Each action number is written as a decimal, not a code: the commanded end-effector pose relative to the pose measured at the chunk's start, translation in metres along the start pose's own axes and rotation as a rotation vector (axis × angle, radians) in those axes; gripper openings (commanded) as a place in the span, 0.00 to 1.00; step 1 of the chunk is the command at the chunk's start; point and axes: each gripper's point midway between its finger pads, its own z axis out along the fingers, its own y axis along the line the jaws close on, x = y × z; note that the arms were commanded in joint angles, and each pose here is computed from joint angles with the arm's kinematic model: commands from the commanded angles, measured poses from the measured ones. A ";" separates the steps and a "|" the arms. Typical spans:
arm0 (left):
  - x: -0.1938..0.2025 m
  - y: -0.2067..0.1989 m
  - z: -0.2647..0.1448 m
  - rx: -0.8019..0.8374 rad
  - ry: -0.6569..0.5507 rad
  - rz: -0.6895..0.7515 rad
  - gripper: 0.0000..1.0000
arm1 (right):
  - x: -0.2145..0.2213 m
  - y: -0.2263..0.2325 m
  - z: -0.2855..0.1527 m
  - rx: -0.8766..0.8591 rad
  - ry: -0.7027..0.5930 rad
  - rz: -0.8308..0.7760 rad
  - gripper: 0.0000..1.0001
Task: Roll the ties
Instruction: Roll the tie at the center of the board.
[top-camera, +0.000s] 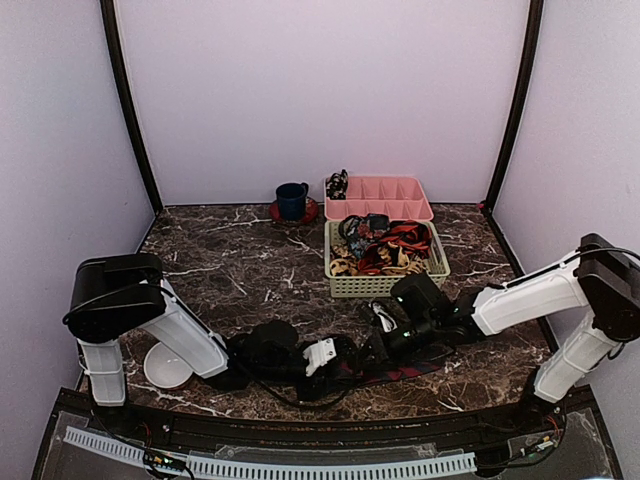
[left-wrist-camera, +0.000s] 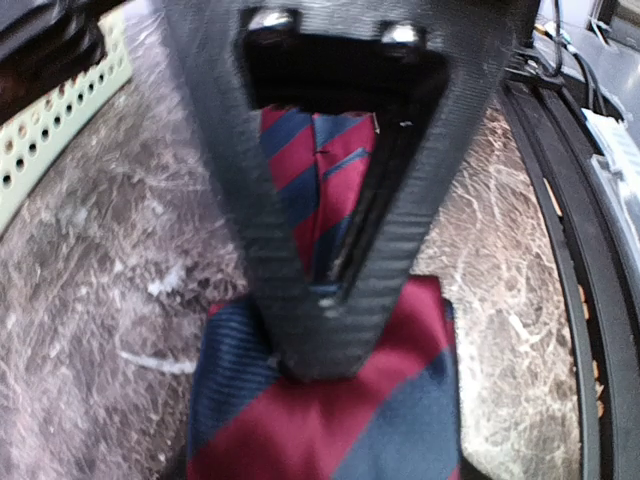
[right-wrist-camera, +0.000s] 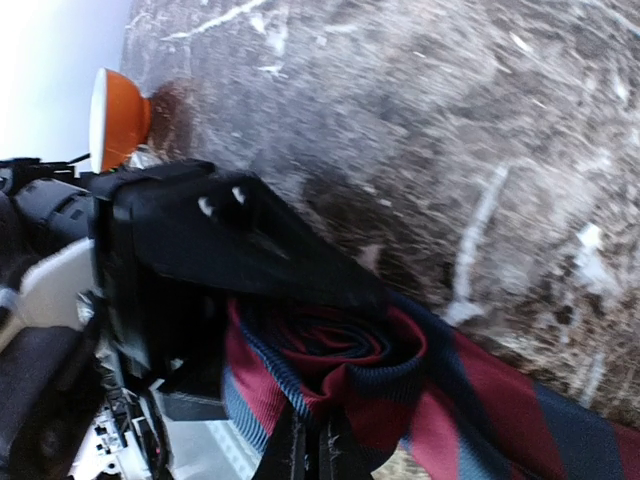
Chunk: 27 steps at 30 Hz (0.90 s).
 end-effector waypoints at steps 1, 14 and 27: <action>0.026 -0.002 -0.005 0.003 0.096 -0.035 0.64 | 0.022 -0.047 0.001 0.159 0.025 0.013 0.00; -0.019 -0.012 -0.011 0.072 -0.102 -0.123 0.90 | 0.041 -0.101 -0.012 0.319 0.005 0.036 0.00; -0.030 -0.007 0.016 0.087 -0.219 -0.270 0.84 | 0.055 -0.112 -0.013 0.338 0.014 0.058 0.00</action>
